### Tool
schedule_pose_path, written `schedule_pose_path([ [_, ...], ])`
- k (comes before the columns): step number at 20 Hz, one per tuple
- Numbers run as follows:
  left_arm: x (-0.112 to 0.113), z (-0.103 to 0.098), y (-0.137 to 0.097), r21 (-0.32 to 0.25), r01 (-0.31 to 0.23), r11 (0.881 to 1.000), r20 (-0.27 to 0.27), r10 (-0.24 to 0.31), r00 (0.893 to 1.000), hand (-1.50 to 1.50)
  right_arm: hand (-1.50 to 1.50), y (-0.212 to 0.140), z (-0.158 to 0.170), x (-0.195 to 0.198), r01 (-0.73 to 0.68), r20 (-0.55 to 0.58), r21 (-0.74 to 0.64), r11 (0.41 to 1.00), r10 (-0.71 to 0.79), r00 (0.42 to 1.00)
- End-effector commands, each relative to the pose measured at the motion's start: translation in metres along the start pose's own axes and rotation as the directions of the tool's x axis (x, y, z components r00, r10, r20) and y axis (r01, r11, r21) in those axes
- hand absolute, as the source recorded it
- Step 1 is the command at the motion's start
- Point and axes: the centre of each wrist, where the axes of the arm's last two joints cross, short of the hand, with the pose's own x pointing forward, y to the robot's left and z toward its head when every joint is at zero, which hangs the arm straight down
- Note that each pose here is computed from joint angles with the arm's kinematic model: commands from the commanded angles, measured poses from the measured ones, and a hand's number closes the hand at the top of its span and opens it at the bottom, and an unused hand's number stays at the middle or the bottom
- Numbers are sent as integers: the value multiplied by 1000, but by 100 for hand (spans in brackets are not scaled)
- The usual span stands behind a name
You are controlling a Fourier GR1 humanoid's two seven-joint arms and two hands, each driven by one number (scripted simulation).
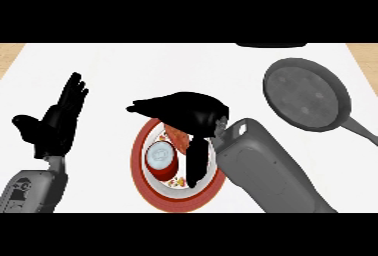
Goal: Pick the can from the plate and place it in the pan
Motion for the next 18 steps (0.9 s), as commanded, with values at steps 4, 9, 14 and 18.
schedule_pose_path([
  [4,-4,-8,1,2,-8,1000,2,8,1000,0,-150,22,-14,-5,-52,6,43,998,51,999],
  [9,8,-9,5,3,-22,1000,-1,22,1000,0,-150,39,-22,3,-98,-15,68,993,99,995],
  [14,5,-5,2,-7,-6,1000,0,6,1000,0,-150,29,-28,6,-217,-106,149,965,233,967],
  [18,-5,9,5,-4,5,1000,-9,-5,1000,0,-150,33,-34,4,-249,-129,162,955,271,954],
])
